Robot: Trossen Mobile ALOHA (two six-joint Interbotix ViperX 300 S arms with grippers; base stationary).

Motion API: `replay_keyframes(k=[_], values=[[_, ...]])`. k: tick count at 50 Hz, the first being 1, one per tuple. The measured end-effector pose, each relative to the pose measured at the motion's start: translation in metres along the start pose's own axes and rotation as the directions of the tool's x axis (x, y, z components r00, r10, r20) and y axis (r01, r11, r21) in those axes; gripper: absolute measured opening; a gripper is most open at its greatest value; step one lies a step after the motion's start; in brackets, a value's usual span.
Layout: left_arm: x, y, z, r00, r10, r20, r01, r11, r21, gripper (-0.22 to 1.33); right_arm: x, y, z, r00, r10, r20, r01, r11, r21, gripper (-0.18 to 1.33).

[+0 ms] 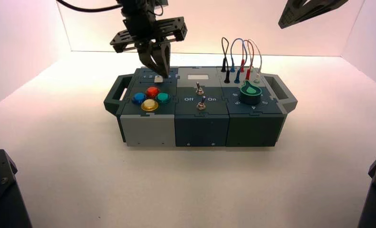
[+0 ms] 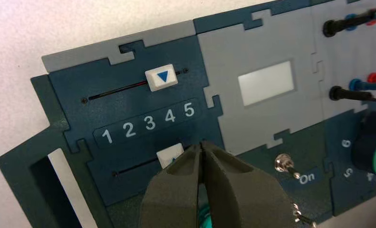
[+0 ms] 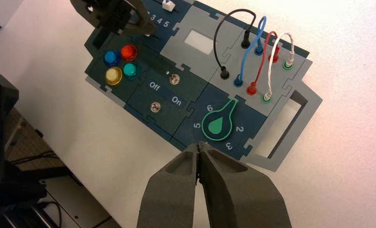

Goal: Move the bottom slider to position 1.

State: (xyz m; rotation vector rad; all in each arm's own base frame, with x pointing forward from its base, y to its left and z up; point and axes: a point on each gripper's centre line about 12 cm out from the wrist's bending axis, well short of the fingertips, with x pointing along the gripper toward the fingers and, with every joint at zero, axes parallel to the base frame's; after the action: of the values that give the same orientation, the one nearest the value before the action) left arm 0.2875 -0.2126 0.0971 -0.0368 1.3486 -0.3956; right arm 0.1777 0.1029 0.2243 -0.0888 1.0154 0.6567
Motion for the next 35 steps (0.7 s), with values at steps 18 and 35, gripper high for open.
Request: replay_keyframes(k=[18, 35], values=[[0.008, 0.0027, 0.0, 1.0, 0.01, 0.001, -0.01, 1.0, 0.003, -0.16, 0.0001, -0.0004, 0.0015, 1.0, -0.005, 0.012, 0.005, 1.0, -0.001, -0.14], [0.008, 0.0033, 0.0, 1.0, 0.016, 0.001, -0.016, 1.0, 0.012, -0.16, 0.0009, -0.0014, 0.0009, 1.0, -0.01, 0.016, 0.01, 0.9999, -0.003, -0.14]])
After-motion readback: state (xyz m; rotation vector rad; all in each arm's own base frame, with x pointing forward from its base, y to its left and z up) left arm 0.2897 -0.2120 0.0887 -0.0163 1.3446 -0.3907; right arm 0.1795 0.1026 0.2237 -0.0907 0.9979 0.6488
